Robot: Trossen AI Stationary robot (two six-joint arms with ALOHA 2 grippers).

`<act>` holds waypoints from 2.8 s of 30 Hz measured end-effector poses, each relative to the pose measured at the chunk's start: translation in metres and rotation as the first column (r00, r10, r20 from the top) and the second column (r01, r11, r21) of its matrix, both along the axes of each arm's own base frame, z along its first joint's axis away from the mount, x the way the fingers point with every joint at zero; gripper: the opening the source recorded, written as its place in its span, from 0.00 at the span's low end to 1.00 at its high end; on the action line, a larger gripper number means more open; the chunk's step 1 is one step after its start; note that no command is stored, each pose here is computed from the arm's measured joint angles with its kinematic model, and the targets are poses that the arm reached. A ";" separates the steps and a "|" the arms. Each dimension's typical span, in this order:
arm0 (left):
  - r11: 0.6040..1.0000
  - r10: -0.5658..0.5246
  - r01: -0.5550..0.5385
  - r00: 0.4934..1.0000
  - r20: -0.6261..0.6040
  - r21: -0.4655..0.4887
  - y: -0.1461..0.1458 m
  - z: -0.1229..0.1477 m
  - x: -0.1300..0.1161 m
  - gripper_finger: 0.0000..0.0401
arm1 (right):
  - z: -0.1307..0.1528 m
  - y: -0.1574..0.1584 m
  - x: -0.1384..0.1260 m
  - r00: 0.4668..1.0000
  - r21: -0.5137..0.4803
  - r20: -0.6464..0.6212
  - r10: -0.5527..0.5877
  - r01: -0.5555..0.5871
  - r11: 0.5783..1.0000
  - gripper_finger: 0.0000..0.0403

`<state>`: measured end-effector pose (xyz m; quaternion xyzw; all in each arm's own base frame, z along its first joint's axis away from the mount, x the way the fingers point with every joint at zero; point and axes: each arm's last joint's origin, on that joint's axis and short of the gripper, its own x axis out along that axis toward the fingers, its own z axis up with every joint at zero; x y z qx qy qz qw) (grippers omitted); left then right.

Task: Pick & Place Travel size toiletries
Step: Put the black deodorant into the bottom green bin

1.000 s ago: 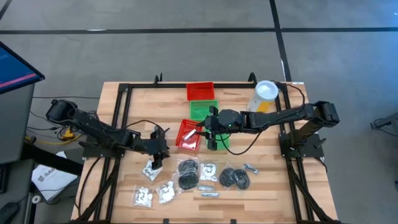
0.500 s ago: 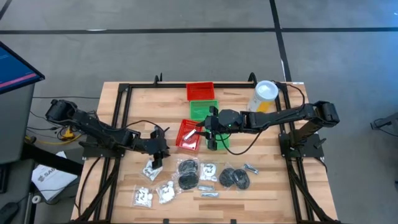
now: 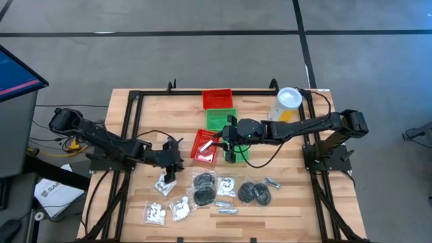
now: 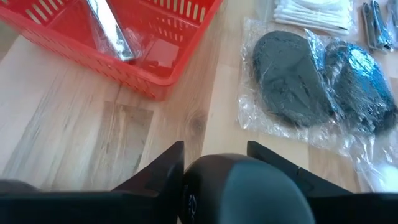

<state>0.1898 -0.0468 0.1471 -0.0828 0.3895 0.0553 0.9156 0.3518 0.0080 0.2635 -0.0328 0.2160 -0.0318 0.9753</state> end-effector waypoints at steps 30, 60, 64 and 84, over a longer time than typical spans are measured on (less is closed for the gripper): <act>0.986 0.010 -0.101 0.834 0.552 0.134 0.009 0.065 0.014 0.36 | -0.002 0.005 0.001 0.999 0.020 -0.007 0.047 -0.046 0.999 0.36; 0.943 -0.134 -0.069 0.816 0.562 0.324 0.024 0.107 0.102 0.36 | -0.002 0.009 0.000 0.998 0.025 -0.005 0.067 -0.067 0.997 0.59; 0.945 -0.141 -0.066 0.802 0.580 0.321 0.024 0.113 0.104 0.35 | -0.002 0.009 0.000 0.998 0.023 -0.007 0.069 -0.069 0.997 0.59; 0.946 -0.167 -0.057 0.760 0.629 0.319 0.023 0.110 0.114 0.33 | -0.005 0.009 0.010 0.995 -0.024 0.053 0.088 -0.087 0.996 0.51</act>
